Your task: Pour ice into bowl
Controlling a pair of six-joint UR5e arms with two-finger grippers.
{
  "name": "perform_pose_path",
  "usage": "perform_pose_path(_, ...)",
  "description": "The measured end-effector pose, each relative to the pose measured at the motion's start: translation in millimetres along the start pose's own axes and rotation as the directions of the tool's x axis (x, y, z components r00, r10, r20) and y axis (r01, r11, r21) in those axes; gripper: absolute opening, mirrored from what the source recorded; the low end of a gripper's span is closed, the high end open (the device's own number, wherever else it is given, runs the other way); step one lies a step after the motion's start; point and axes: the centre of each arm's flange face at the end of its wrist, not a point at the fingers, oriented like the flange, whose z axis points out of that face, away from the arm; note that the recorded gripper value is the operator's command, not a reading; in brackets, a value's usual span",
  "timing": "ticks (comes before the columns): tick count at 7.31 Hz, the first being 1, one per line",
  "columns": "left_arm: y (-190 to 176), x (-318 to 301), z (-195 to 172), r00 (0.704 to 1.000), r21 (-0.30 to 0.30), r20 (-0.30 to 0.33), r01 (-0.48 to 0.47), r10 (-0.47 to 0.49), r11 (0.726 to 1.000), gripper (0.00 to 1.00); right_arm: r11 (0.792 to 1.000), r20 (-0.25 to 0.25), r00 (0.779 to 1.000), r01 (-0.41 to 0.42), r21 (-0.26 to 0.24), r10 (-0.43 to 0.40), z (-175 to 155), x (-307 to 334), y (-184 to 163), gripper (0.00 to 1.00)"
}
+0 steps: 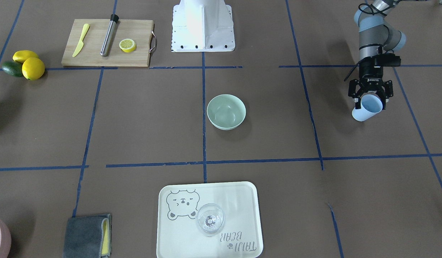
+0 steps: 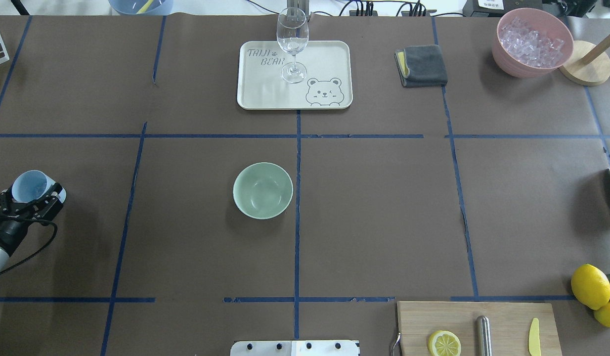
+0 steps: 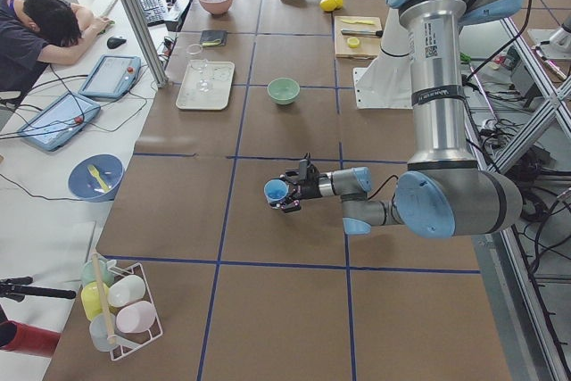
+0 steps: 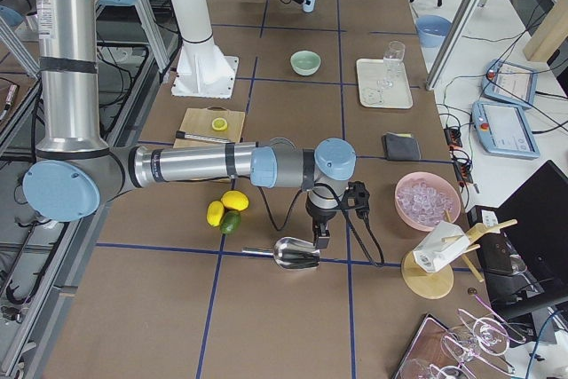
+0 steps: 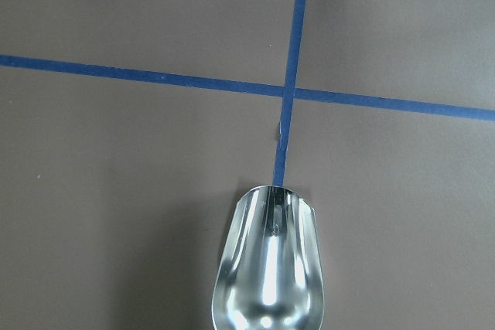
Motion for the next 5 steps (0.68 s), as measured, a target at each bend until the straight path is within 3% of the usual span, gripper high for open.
perform_pose_path(5, 13.2, -2.5, 9.0, 1.000, 0.021, 0.023, -0.021, 0.021, 1.000, 1.00, 1.000, -0.002, 1.000, -0.001, -0.001, 0.001, 0.6, 0.8, -1.0, 1.00)
